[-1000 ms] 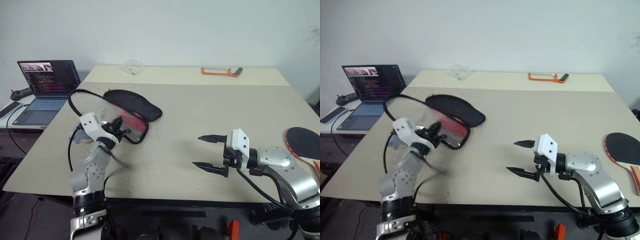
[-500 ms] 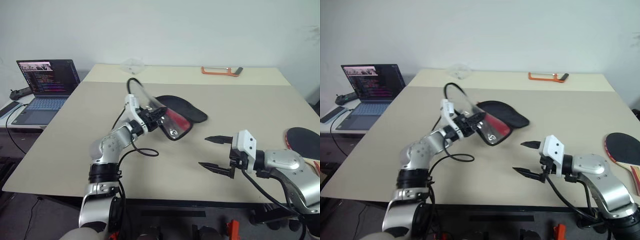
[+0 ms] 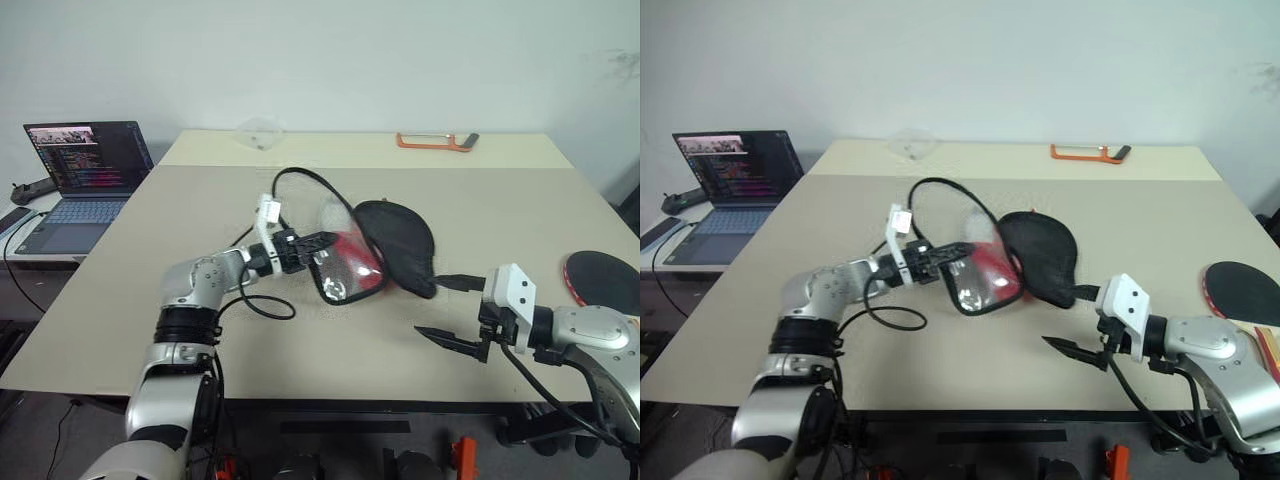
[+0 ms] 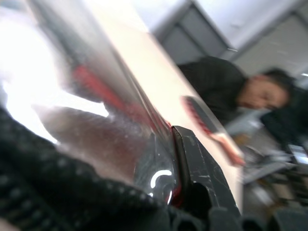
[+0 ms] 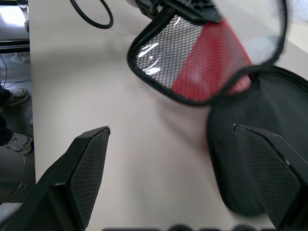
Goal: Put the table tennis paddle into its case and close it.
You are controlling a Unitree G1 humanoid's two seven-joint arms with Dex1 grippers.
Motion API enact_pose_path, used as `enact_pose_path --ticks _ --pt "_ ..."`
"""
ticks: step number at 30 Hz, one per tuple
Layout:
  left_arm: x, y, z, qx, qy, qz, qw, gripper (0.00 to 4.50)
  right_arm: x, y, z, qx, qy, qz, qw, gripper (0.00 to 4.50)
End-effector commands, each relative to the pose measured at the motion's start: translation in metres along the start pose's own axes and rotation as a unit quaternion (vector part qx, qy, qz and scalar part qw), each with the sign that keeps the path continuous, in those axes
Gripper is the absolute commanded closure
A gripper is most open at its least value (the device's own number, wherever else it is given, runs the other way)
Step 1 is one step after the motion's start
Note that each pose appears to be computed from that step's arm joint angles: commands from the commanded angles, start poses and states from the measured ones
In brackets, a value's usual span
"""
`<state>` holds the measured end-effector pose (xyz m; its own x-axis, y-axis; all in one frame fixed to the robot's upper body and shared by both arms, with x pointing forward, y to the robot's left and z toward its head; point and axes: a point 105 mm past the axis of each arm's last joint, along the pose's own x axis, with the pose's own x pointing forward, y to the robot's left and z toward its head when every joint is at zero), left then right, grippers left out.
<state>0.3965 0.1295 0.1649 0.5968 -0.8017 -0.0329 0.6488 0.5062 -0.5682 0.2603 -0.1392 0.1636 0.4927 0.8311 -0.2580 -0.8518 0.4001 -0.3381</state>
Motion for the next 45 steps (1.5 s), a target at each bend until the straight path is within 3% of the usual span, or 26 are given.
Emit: enact_pose_path --ticks 1,6,9,15,20,25,31,34,40,45 --pt "-0.016 0.017 0.023 0.034 -0.026 0.031 0.999 4.46 -0.003 0.001 0.008 -0.006 -0.008 0.01 1.0 0.0" --pt "-0.009 0.02 0.013 0.05 0.017 0.019 0.998 4.46 0.003 0.001 0.011 -0.006 -0.015 0.02 1.0 0.0" --pt "-0.002 0.019 0.002 0.065 0.057 0.012 0.996 3.82 0.005 0.002 0.011 -0.007 -0.016 0.025 1.0 0.0" --pt "0.0 0.028 0.0 0.098 0.073 0.03 0.992 1.69 0.005 0.001 0.014 0.006 -0.023 0.021 1.0 0.0" --pt "-0.017 0.039 0.001 0.125 0.09 0.053 0.987 0.01 0.005 0.0 0.014 0.02 -0.026 0.016 0.999 0.0" --pt "-0.055 0.071 0.001 0.223 0.122 0.153 0.955 0.01 0.007 -0.006 0.018 0.036 -0.035 0.003 0.999 0.0" --pt "-0.122 0.093 0.01 0.307 0.139 0.219 0.916 0.01 0.016 -0.028 0.027 0.068 -0.065 -0.061 0.994 0.0" --pt "-0.14 0.089 0.021 0.309 0.11 0.217 0.919 0.01 0.022 -0.039 0.029 0.092 -0.075 -0.084 0.989 0.0" --pt "-0.134 0.041 0.054 0.304 0.019 0.129 0.944 0.01 0.038 -0.061 0.025 0.165 -0.068 -0.127 0.976 0.0" --pt "-0.108 -0.013 0.061 0.32 0.001 0.022 0.947 0.01 0.051 -0.077 0.009 0.231 -0.036 -0.171 0.957 0.0"
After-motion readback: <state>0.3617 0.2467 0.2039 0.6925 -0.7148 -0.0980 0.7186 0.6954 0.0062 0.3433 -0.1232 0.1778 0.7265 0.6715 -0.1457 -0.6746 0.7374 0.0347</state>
